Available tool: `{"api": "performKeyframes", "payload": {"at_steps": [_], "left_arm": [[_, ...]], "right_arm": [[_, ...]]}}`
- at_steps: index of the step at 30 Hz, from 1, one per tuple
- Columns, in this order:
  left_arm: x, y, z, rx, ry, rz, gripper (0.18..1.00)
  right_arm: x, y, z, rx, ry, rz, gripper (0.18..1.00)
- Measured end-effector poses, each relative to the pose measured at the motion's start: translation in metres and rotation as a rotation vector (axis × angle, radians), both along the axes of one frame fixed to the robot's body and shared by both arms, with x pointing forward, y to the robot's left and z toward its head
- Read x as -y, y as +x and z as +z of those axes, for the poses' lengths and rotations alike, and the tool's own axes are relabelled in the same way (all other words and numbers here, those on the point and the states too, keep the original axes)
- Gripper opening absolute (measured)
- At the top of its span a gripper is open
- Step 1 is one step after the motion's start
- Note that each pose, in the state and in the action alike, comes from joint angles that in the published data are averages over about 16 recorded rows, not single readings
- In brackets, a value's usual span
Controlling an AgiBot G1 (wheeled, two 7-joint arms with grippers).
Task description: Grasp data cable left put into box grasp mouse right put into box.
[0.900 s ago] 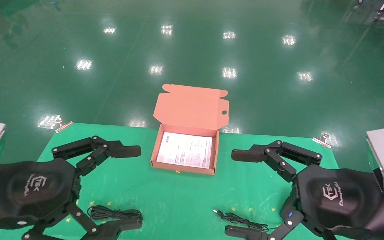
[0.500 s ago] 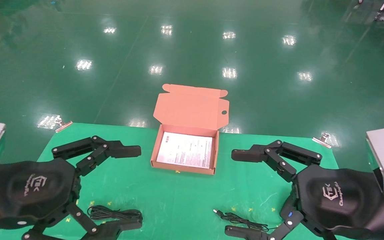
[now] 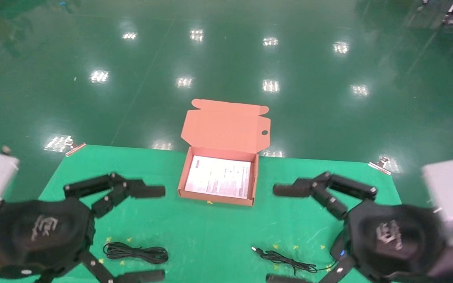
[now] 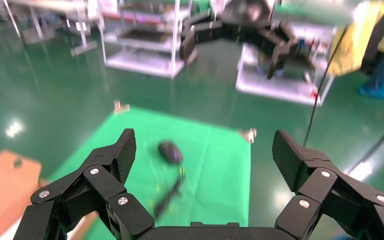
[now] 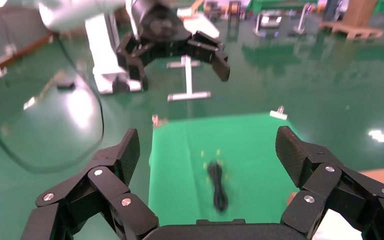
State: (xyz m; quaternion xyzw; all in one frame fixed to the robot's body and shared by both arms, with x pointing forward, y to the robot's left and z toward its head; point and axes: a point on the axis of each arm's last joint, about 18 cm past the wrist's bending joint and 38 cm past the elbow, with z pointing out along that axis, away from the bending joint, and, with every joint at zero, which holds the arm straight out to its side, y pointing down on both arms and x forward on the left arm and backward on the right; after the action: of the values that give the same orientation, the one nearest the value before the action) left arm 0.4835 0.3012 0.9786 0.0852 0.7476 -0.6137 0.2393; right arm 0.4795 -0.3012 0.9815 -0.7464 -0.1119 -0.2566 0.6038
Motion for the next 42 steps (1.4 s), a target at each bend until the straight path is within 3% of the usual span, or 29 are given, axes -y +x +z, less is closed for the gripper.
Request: {"api": "performKeyframes", "payload": {"at_steps": [12,26,33,42], "left_arm": [[0.002,0.039,-0.023,0.009,0.359,0.15,1.001],[0.012,0.115,-0.037,0.18,0.811,0.406,1.001],[0.021,0.141,-0.052,0.21,0.904,0.499,1.001],[0.024,0.159,-0.085,0.137,0.944,0.562,1.001]], "right_arm": [[0.003,0.032,-0.026,0.083,-0.46,-0.121,1.0],[0.008,0.091,-0.044,0.182,-1.016,-0.256,1.0],[0.004,0.116,-0.048,0.212,-1.137,-0.348,1.0],[-0.007,0.141,-0.069,0.193,-1.158,-0.467,1.0]]}}
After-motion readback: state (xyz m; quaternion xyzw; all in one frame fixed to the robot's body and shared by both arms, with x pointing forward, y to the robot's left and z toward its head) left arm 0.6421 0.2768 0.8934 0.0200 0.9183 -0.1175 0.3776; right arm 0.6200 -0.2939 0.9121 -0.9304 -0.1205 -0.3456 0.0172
